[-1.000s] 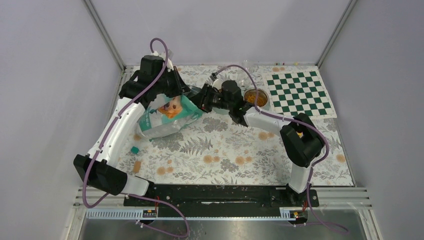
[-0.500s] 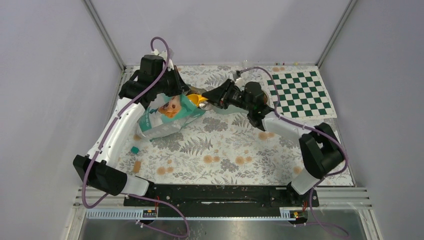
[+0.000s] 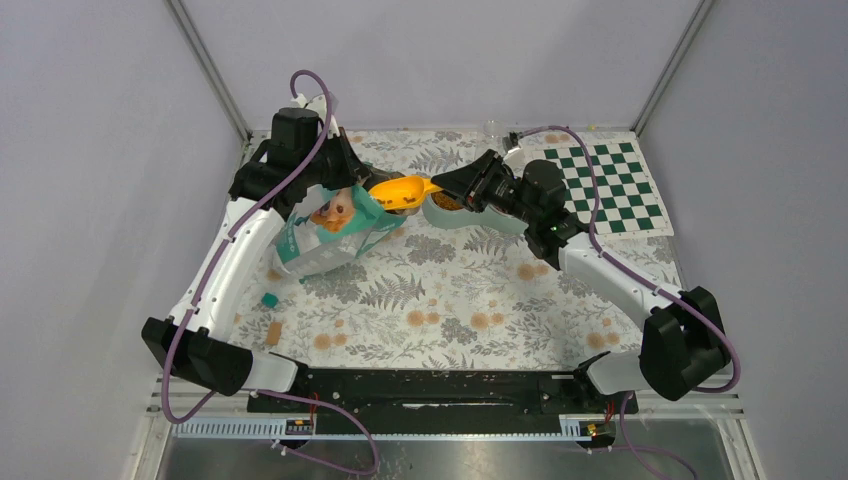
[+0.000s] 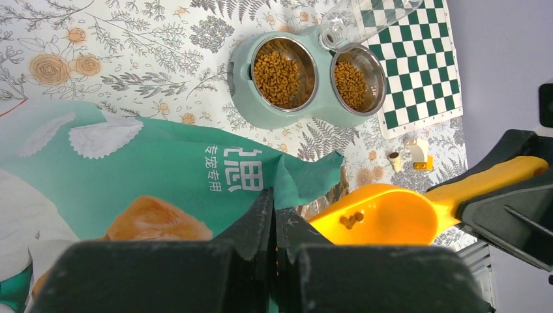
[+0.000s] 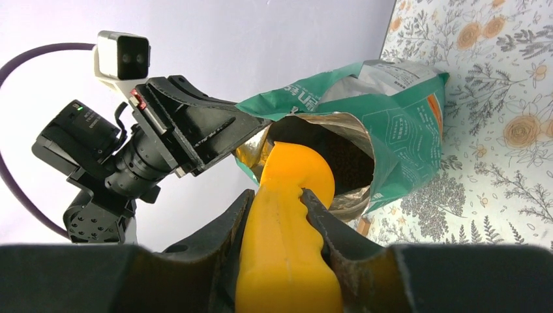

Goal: Serve the pet food

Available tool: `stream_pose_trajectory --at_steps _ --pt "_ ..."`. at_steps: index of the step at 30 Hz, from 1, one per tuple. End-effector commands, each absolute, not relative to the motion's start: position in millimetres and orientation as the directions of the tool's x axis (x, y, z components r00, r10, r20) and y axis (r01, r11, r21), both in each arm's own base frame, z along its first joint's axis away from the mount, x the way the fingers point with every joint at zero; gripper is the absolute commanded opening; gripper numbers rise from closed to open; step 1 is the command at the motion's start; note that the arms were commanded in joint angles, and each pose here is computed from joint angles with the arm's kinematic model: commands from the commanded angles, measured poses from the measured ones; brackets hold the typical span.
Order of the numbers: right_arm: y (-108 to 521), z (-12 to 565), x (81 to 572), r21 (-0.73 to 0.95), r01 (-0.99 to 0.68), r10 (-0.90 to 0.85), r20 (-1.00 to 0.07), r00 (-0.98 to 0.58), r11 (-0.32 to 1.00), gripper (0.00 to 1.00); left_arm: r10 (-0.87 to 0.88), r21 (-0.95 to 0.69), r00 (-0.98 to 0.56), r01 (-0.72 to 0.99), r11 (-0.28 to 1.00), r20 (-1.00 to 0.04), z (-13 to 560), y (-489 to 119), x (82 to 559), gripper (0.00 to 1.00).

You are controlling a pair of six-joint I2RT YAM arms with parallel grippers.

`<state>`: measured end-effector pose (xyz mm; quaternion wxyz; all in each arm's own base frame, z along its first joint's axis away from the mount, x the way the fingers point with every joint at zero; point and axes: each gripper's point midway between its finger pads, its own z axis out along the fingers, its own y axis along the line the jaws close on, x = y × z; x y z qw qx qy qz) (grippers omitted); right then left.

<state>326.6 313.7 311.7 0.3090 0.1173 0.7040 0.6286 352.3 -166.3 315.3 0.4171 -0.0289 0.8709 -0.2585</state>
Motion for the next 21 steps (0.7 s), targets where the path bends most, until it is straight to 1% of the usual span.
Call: stream_pose_trajectory --at_steps 1,8,13,21 --pt "301 339 322 0.930 -0.318 0.575 -0.364 -0.733 0.184 0.00 -0.329 -0.481 -0.476 0.241 0.843 -0.815 386 -159 357 0.00" --pt "291 339 322 0.917 -0.335 0.587 -0.397 -0.705 0.218 0.00 -0.339 -0.483 -0.458 0.242 0.842 -0.822 394 -155 355 0.00" --pt "296 329 325 0.877 -0.352 0.539 -0.480 -0.693 0.328 0.00 -0.344 -0.522 -0.497 0.280 0.806 -0.797 392 -167 352 0.00" --pt "358 303 322 0.818 -0.370 0.418 -0.551 -0.722 0.441 0.00 -0.367 -0.596 -0.566 0.294 0.747 -0.739 380 -183 349 0.00"
